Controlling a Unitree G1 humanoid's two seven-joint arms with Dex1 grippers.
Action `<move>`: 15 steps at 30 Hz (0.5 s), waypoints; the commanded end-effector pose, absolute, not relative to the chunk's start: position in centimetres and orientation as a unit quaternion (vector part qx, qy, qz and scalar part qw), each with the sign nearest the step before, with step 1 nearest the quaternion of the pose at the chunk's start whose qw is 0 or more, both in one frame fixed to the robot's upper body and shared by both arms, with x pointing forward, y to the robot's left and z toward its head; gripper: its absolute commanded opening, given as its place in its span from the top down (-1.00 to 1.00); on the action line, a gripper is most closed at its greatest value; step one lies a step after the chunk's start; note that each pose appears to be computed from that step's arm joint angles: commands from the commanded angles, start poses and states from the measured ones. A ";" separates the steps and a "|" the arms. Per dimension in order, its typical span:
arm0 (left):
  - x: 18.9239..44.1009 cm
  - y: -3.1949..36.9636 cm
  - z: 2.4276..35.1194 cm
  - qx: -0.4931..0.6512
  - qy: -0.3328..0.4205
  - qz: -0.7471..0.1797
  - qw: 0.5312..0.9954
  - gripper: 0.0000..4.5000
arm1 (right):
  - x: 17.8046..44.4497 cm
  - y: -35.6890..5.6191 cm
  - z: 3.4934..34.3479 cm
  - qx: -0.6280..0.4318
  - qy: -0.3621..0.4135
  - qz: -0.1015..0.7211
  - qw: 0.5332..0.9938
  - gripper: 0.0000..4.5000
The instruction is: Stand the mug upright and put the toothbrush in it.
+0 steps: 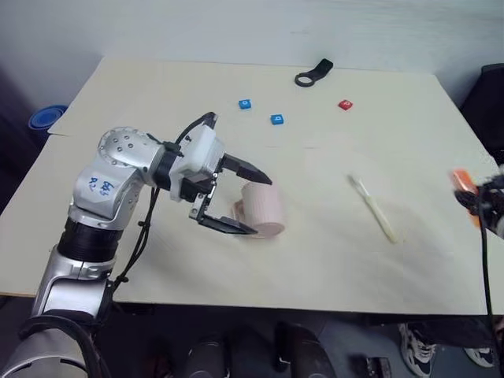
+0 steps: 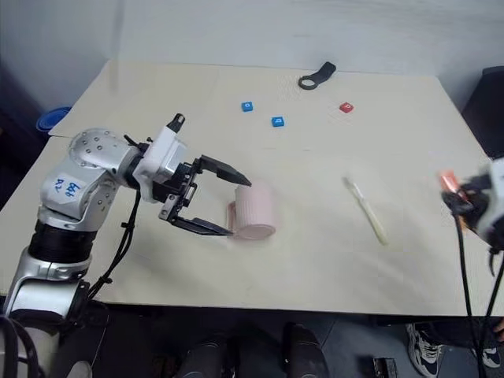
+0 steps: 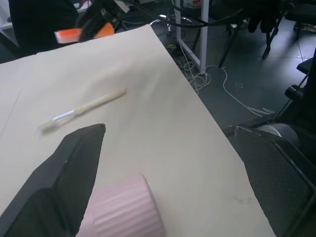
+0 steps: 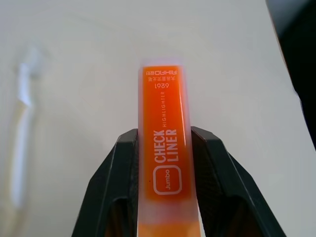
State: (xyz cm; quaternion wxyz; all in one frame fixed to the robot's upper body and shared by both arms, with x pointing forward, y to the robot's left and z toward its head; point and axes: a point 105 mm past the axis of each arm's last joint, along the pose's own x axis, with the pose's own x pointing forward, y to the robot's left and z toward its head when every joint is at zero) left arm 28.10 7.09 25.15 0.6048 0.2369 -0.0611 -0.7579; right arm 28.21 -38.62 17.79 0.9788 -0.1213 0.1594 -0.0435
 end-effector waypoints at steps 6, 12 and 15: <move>28.8 6.3 26.7 0.243 -0.094 -0.745 0.614 -1.00 | 29.2 -40.9 14.9 -0.070 0.131 -0.095 0.984 -0.10; 29.3 6.8 26.3 0.247 -0.081 -0.715 0.649 -1.00 | 29.3 -39.7 16.5 -0.095 0.126 -0.060 0.986 -0.99; 30.2 8.1 26.4 0.211 -0.054 -0.663 0.716 -1.00 | 28.8 -35.3 19.6 -0.127 0.112 0.045 0.985 -0.99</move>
